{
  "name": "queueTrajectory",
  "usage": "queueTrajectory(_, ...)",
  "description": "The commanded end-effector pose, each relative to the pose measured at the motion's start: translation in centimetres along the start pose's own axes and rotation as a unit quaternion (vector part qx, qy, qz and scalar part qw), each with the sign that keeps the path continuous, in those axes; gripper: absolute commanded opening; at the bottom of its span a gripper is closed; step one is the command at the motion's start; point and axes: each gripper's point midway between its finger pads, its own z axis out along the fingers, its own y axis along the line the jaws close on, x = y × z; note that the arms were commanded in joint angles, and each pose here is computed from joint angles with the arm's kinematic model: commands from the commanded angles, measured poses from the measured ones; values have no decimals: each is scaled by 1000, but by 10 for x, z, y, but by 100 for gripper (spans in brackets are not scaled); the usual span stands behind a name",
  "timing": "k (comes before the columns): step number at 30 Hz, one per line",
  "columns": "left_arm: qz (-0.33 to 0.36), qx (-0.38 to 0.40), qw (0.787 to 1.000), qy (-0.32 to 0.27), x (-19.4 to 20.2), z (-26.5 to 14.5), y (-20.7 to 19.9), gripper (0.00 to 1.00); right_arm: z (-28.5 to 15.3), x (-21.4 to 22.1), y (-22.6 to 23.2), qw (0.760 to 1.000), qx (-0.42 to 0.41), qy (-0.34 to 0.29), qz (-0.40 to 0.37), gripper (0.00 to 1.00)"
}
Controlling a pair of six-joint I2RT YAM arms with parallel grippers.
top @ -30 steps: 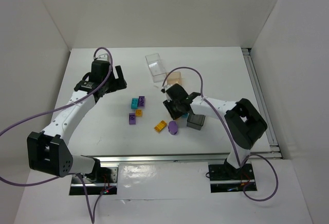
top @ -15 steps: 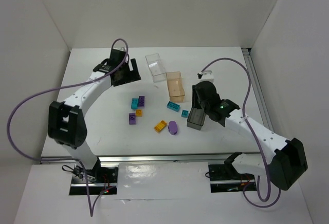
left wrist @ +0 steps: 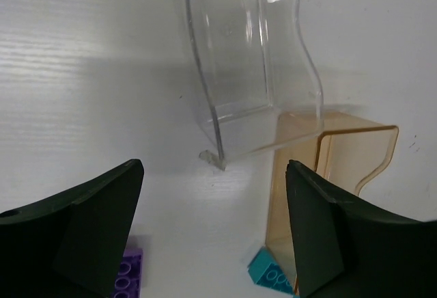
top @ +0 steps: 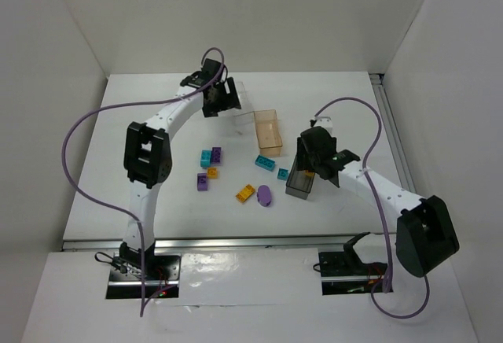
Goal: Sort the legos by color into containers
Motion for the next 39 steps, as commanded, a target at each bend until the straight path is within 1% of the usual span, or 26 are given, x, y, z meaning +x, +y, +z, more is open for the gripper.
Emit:
queueTrajectory(1, -7, 13, 1000, 4, -8, 3, -17, 91, -4, -34, 12, 999, -18, -41, 18, 81)
queueTrajectory(3, -7, 4, 1000, 5, -8, 19, -14, 90, -9, -42, 11, 998, -17, -51, 21, 85)
queueTrajectory(4, -7, 9, 1000, -2, -14, 19, -19, 88, -11, -43, 11, 998, -17, -50, 21, 85)
queueTrajectory(5, -7, 16, 1000, 1, -14, 23, -22, 88, -16, -53, 12, 998, -22, -61, 26, 85)
queueTrajectory(6, -7, 17, 1000, 0, -16, 27, -24, 86, -19, -51, 10, 998, -20, -58, 25, 85)
queueTrajectory(7, -7, 17, 1000, 0, -16, 37, -24, 86, -21, -57, 12, 997, -23, -65, 27, 87)
queueTrajectory(8, -7, 14, 1000, 5, -14, 42, -22, 83, -26, -60, 15, 997, -28, -69, 26, 87)
queueTrajectory(11, -6, -11, 1000, -1, -13, 50, -12, 80, -31, -62, 13, 997, -28, -69, 26, 87)
queueTrajectory(14, -5, -36, 999, 8, -2, 58, 2, 80, -33, -61, 11, 997, -22, -64, 28, 87)
queueTrajectory(15, -5, -43, 999, 9, 0, 60, 6, 79, -33, -61, 11, 997, -22, -64, 28, 87)
queueTrajectory(16, 1, -53, 999, 2, -3, 57, 10, 79, -33, -61, 11, 997, -22, -64, 28, 87)
queueTrajectory(17, 2, -55, 998, 5, 0, 56, 12, 76, -33, -61, 11, 997, -22, -64, 28, 87)
queueTrajectory(18, -6, -67, 998, 9, 2, 52, 22, 75, -33, -61, 11, 997, -22, -64, 28, 87)
queueTrajectory(20, -14, -79, 997, 7, 2, 45, 31, 68, -32, -57, 13, 997, -24, -60, 28, 87)
queueTrajectory(21, -13, -91, 996, 16, 12, 44, 40, 68, -30, -55, 14, 998, -22, -56, 26, 87)
queueTrajectory(22, -16, -96, 995, 11, 10, 39, 47, 67, -30, -57, 16, 997, -28, -59, 28, 87)
queueTrajectory(23, -13, -93, 996, -6, 2, 25, 45, 67, -28, -55, 16, 998, -27, -55, 26, 87)
queueTrajectory(24, -17, -102, 995, 1, 8, 26, 58, 67, -29, -54, 19, 998, -30, -55, 23, 87)
queueTrajectory(27, -23, -112, 993, -3, 6, 13, 69, 67, -29, -57, 27, 997, -41, -57, 26, 87)
queueTrajectory(28, -29, -121, 992, 2, 8, 12, 81, 67, -31, -56, 31, 997, -46, -57, 22, 87)
queueTrajectory(29, -34, -133, 990, -5, 4, 8, 91, 67, -32, -60, 32, 997, -48, -62, 24, 87)
queueTrajectory(30, -34, -134, 990, -4, 6, 5, 92, 67, -34, -57, 35, 997, -50, -58, 19, 87)
queueTrajectory(34, -26, -155, 987, -22, -3, -14, 108, 67, -36, -58, 36, 997, -50, -59, 16, 87)
queueTrajectory(35, -30, -164, 985, -37, -12, -25, 113, 67, -36, -59, 34, 997, -45, -61, 17, 87)
queueTrajectory(38, -22, -174, 984, -44, -13, -40, 117, 73, -40, -61, 36, 996, -47, -67, 20, 87)
queueTrajectory(39, -18, -170, 984, -59, -22, -52, 114, 77, -40, -61, 36, 996, -47, -67, 20, 87)
